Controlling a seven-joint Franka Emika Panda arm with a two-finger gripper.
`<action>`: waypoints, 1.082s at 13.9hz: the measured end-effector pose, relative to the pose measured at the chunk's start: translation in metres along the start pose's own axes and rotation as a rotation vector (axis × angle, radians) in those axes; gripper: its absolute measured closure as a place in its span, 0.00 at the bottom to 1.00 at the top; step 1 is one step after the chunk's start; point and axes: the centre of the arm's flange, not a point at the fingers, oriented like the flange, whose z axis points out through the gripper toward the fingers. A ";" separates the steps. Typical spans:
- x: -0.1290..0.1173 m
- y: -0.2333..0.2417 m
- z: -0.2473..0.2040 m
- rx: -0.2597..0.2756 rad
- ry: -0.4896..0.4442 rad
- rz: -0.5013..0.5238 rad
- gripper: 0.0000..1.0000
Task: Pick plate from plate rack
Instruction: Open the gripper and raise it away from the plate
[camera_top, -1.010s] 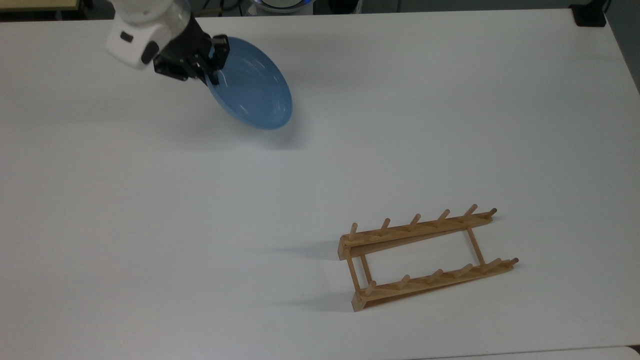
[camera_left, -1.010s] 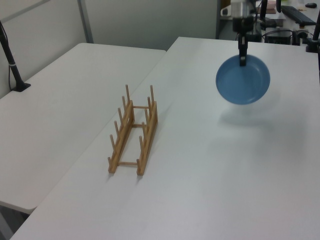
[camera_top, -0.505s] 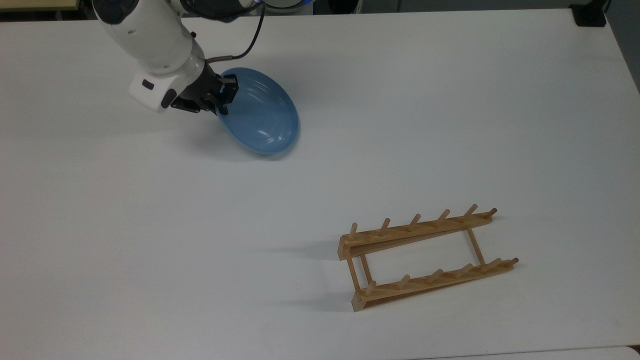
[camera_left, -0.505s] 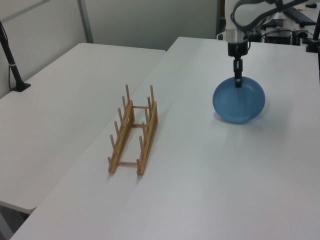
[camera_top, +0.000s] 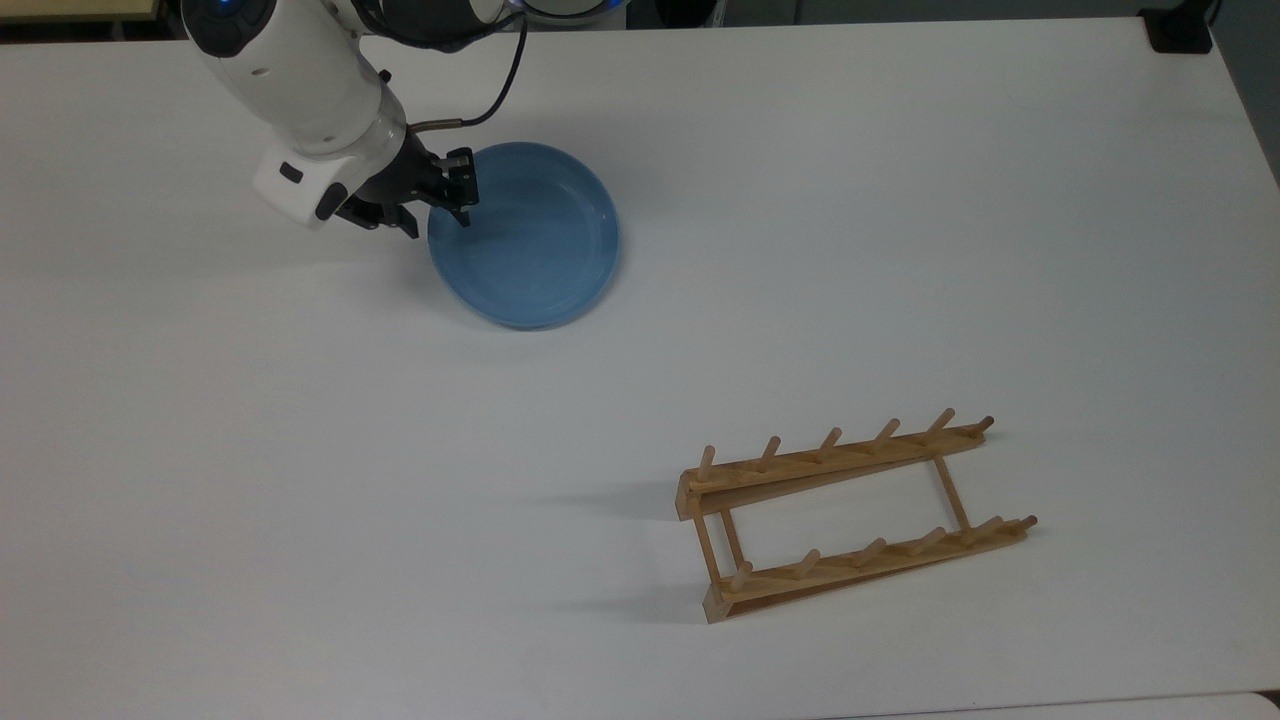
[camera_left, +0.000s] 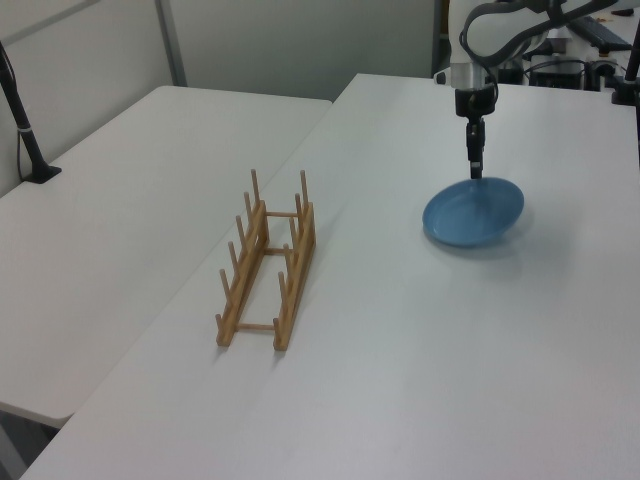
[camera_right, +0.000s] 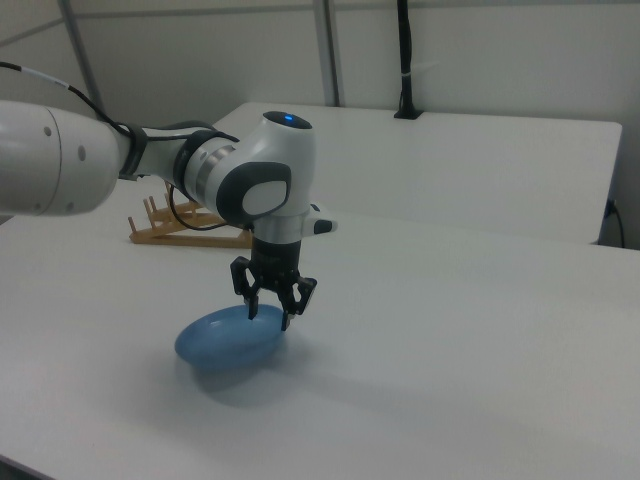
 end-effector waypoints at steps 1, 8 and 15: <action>0.001 0.000 -0.004 -0.003 0.007 0.014 0.33; -0.008 -0.041 -0.115 -0.060 0.195 0.163 0.00; -0.056 -0.126 -0.221 -0.034 0.251 0.368 0.00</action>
